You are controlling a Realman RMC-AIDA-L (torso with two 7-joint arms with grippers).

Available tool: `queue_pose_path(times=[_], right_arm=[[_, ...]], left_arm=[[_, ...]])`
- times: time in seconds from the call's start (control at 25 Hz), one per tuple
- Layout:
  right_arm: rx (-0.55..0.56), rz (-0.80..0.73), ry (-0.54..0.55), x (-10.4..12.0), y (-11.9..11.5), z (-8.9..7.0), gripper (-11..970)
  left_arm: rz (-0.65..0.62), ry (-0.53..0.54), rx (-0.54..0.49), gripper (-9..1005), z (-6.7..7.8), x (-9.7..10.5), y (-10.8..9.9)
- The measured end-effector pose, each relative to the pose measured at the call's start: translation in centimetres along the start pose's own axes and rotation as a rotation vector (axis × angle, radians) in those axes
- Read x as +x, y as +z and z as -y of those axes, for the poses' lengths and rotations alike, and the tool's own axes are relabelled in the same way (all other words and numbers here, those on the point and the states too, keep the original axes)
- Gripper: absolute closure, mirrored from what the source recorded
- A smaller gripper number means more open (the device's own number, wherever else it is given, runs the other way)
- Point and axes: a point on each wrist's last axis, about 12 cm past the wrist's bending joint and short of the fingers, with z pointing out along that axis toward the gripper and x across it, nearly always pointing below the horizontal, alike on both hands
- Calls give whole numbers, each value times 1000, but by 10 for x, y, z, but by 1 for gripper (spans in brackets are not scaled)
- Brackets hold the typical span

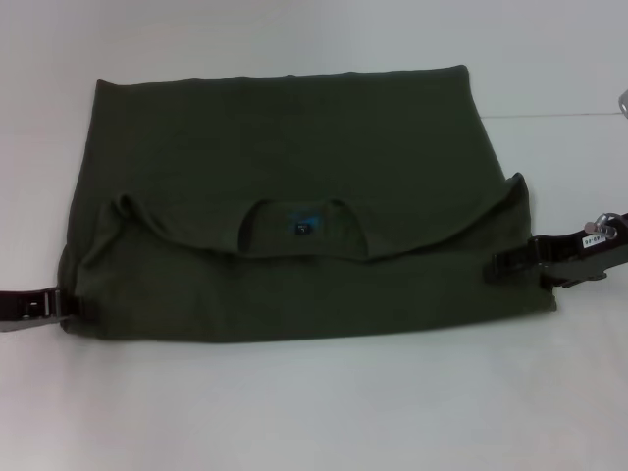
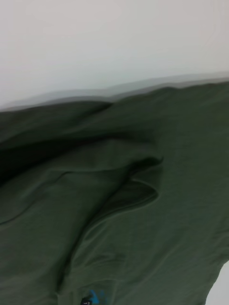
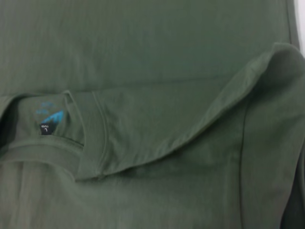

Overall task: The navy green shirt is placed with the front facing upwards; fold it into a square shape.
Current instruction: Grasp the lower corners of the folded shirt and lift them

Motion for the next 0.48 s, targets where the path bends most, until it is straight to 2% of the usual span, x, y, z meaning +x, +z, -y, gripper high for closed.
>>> queue_pose_path(times=[0.12,0.32,0.48], right_arm=[[3,2,-2,0,0,1,44],[16,-13,-18,2,1,1,245],[18,-17,-20,2,1,1,358]], left_arm=[[1,1,0,947,0,-1,0],[0,3,1,948,1,-1,0],[-1,5,2,948,1,-2,1]])
